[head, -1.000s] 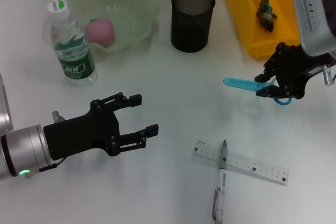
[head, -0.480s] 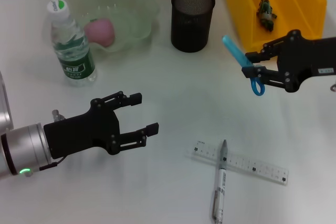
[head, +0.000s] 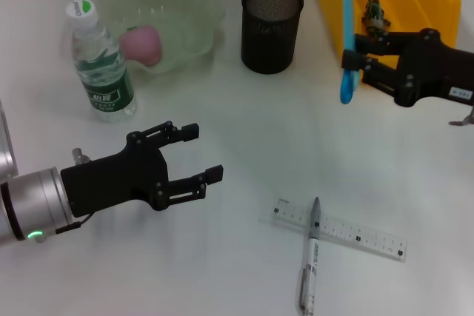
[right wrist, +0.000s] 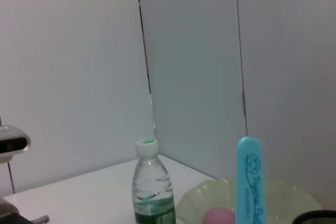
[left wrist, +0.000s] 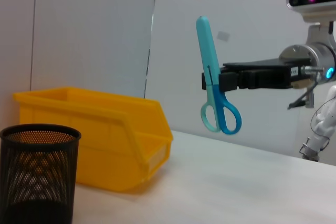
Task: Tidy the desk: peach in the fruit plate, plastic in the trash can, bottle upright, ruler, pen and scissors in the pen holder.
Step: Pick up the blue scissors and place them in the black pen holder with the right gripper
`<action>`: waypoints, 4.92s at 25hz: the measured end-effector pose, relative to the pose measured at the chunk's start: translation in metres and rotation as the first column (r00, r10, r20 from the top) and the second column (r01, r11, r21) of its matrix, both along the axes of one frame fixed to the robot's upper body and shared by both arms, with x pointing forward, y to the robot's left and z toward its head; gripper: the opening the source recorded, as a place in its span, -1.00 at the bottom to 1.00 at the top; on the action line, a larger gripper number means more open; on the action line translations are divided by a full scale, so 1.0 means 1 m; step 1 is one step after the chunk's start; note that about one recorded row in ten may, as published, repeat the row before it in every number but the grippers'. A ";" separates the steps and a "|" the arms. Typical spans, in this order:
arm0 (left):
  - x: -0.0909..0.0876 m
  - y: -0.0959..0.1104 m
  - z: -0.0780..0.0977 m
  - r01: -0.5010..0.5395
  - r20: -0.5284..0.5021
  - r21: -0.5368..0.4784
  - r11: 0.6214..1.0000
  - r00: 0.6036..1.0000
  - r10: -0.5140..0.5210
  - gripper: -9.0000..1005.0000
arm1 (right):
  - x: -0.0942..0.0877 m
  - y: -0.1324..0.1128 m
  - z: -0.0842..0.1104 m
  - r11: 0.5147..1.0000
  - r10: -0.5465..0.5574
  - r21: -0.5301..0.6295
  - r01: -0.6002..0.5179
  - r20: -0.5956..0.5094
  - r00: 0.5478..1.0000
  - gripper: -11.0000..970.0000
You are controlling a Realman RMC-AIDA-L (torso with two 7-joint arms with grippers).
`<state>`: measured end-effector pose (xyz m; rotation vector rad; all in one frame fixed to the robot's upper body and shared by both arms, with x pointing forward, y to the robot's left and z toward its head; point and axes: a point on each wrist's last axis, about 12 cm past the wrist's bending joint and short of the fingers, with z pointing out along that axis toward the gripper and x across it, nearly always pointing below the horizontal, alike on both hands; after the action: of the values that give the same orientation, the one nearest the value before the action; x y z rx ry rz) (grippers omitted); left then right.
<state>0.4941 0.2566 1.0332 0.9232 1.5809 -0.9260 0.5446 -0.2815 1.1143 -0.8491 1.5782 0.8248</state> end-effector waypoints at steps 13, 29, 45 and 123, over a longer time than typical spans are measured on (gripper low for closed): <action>0.006 -0.004 0.009 -0.013 0.030 -0.065 0.998 0.999 0.015 0.60 | 0.018 0.034 -0.031 0.995 0.033 -0.097 -0.022 0.112 0.993 -0.50; 0.004 -0.005 0.010 -0.055 0.033 -0.125 0.991 0.998 0.060 0.60 | 0.018 0.033 -0.022 0.976 0.113 -0.215 -0.021 0.429 0.896 -0.50; 0.001 -0.003 0.007 -0.078 0.036 -0.128 0.989 0.996 0.083 0.60 | 0.038 0.026 -0.013 0.848 0.204 -0.410 0.335 0.837 0.508 -0.50; -0.009 -0.018 -0.011 -0.138 0.066 -0.101 0.985 0.987 0.145 0.60 | 0.106 0.105 0.005 0.095 0.995 -0.525 0.846 0.080 -0.062 -0.50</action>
<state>0.4851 0.2389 1.0218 0.7592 1.5057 -0.8515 0.6508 -0.1766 1.1198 -2.1214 -0.2184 -1.3753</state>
